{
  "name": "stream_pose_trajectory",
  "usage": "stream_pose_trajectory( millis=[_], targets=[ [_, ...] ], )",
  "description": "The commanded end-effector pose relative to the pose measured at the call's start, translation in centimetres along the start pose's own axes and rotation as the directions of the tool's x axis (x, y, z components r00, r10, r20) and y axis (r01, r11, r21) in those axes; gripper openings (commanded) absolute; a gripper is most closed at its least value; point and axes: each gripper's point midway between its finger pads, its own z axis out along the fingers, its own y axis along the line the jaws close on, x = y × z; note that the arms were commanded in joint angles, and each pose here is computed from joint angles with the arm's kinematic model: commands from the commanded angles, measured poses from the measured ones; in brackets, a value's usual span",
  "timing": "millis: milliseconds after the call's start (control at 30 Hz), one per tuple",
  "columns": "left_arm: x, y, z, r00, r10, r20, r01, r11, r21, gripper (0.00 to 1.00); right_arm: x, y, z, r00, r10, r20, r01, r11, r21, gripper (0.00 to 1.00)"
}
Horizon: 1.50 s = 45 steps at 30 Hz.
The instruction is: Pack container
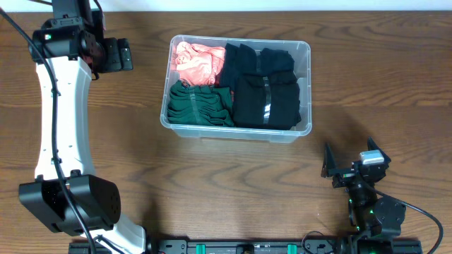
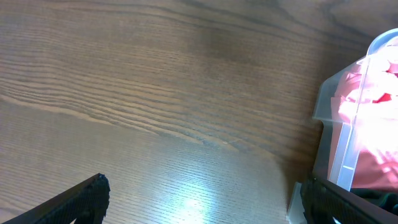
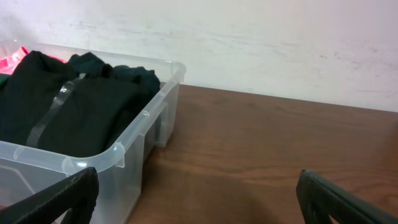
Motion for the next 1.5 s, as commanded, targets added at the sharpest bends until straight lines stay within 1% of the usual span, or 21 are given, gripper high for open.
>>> stream_pose_trajectory(
  millis=[0, 167, 267, 400, 467, 567, 667, 767, 900, 1067, 1233, 1333, 1467],
  targets=[
    [0.3, 0.2, 0.4, 1.0, -0.006, -0.015, 0.006, 1.0, -0.007, 0.98, 0.0, 0.0, 0.0, 1.0, 0.004, 0.004, -0.004, 1.0, 0.001, 0.99],
    [0.4, 0.2, 0.4, 1.0, -0.003, -0.019, 0.003, 1.0, -0.01, 0.98, 0.0, 0.0, 0.0, 1.0, 0.004, 0.004, -0.004, 1.0, 0.001, 0.99],
    [1.1, 0.2, -0.1, 0.999, -0.016, -0.041, 0.016, 1.0, 0.0, 0.98, 0.0, 0.0, 0.0, 1.0, 0.004, 0.004, -0.004, 1.0, 0.001, 0.99],
    [0.5, -1.5, -2.2, 1.0, -0.025, 0.012, 0.024, 0.996, 0.087, 0.98, 0.0, 0.0, 0.0, 1.0, 0.004, 0.004, -0.004, 1.0, 0.001, 0.99],
    [-0.5, -2.6, -3.9, 0.996, -0.018, 0.086, 0.006, 0.991, 0.133, 0.98, 0.0, 0.0, 0.0, 1.0, 0.004, 0.004, -0.004, 1.0, 0.001, 0.99],
    [-1.8, -3.6, -6.1, 0.978, -0.01, 0.21, -0.023, 0.988, 0.154, 0.98, 0.0, 0.0, 0.0, 1.0, 0.004, 0.004, -0.004, 1.0, 0.001, 0.99],
    [-2.5, -4.6, -8.3, 0.941, -0.009, 0.338, -0.051, 0.984, 0.171, 0.98, 0.0, 0.0, 0.0, 1.0, 0.004, 0.004, -0.004, 1.0, 0.002, 0.99],
    [-2.0, -5.1, -9.9, 0.893, -0.017, 0.451, -0.074, 0.98, 0.184, 0.98, 0.0, 0.0, 0.0, 1.0, 0.004, 0.004, -0.004, 1.0, 0.001, 0.99],
    [0.0, -5.5, -11.1, 0.836, -0.035, 0.547, -0.101, 0.971, 0.217, 0.98, 0.0, 0.0, 0.0, 1.0, 0.004, 0.004, -0.004, 1.0, 0.001, 0.99],
    [3.6, -5.9, -11.7, 0.792, -0.051, 0.608, -0.134, 0.958, 0.255, 0.98, 0.0, 0.0, 0.0, 1.0, 0.004, 0.004, -0.004, 1.0, 0.001, 0.99],
    [6.8, -6.1, -11.6, 0.733, -0.065, 0.677, -0.163, 0.95, 0.268, 0.98, 0.0, 0.0, 0.0, 1.0, 0.004, 0.004, -0.004, 1.0, 0.001, 0.99],
    [8.9, -5.9, -11.2, 0.69, -0.075, 0.72, -0.172, 0.949, 0.264, 0.98, 0.0, 0.0, 0.0, 1.0, 0.004, 0.004, -0.004, 1.0, 0.001, 0.99],
    [11.3, -5.7, -10.8, 0.613, -0.092, 0.784, -0.184, 0.949, 0.255, 0.98, 0.0, 0.0, 0.0, 1.0, 0.004, 0.004, -0.004, 1.0, 0.001, 0.99]
  ],
)
